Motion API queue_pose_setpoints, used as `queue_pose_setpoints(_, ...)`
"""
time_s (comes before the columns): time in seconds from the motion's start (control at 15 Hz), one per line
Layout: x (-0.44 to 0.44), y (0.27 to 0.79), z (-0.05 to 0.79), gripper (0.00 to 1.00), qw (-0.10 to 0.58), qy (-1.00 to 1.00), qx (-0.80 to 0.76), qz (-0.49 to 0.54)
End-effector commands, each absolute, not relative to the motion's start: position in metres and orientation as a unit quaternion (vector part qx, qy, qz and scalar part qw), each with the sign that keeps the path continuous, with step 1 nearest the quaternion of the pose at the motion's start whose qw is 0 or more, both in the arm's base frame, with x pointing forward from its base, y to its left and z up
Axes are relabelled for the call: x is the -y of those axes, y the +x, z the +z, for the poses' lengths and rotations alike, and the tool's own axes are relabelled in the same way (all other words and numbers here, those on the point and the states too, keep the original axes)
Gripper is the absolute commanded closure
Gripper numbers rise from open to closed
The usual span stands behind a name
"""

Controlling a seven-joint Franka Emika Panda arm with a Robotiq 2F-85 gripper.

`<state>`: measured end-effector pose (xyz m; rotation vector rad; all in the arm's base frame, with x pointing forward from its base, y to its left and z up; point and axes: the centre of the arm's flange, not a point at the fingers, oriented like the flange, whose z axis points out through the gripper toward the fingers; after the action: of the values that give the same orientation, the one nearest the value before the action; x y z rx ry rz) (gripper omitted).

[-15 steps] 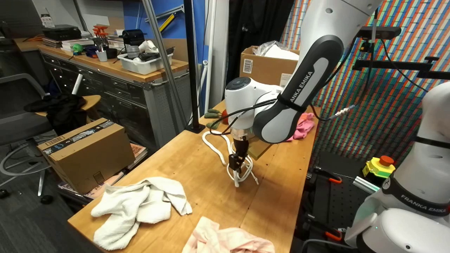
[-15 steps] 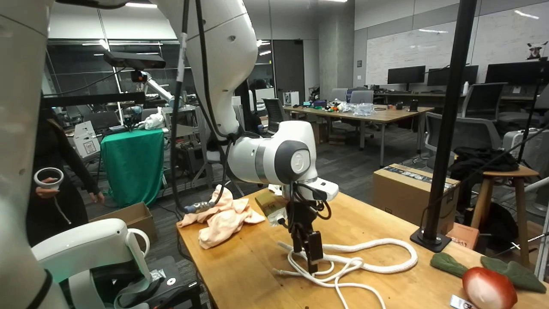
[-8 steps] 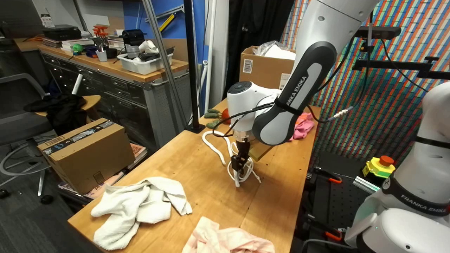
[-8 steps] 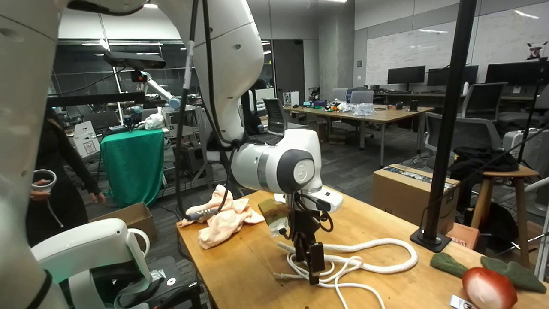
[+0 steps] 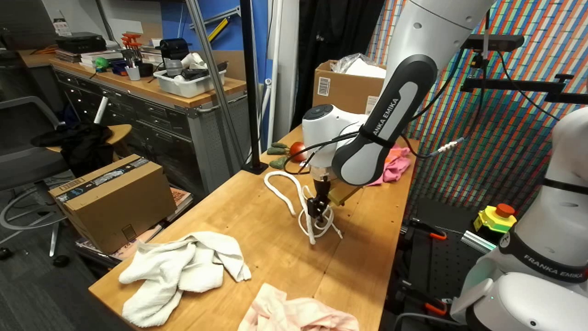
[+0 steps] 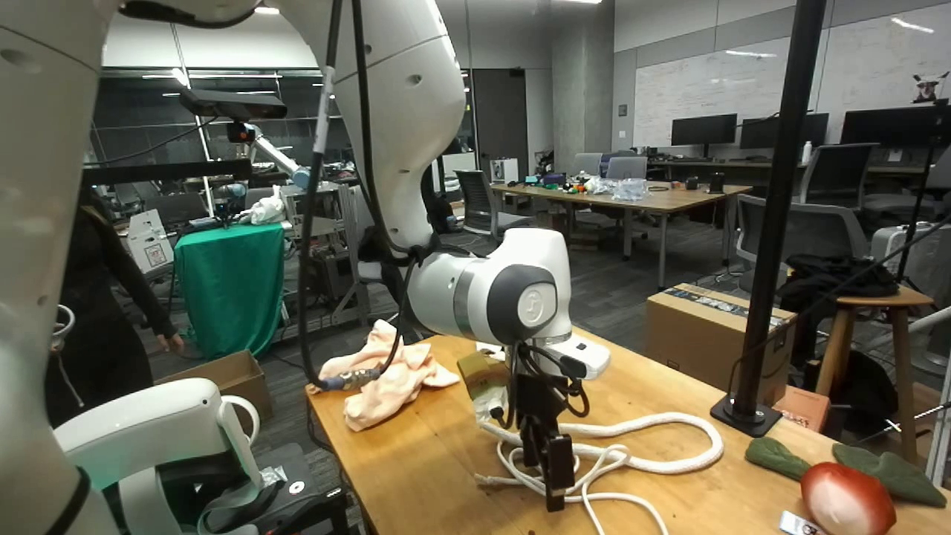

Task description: Move the white towel to the left, move the yellow towel to the right, move the pink t-shirt to the right, move the peach t-shirt to the right, move the radish to the right, separate the two white ropes

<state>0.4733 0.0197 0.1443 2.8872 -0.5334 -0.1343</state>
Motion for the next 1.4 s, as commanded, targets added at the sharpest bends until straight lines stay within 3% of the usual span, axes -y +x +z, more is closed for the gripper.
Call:
queue_pose_setpoints(0.0, 0.001, 0.462, 0.139, 0.00, 0.091, 0.973, 0.205, -0.048)
queue_pose_setpoints(0.87, 0.036, 0.400, 0.107, 0.00, 0.040, 0.933, 0.348, -0.089)
queue_pose_setpoints(1.33, 0.063, 0.375, 0.156, 0.00, 0.056, 0.932, 0.350, -0.071)
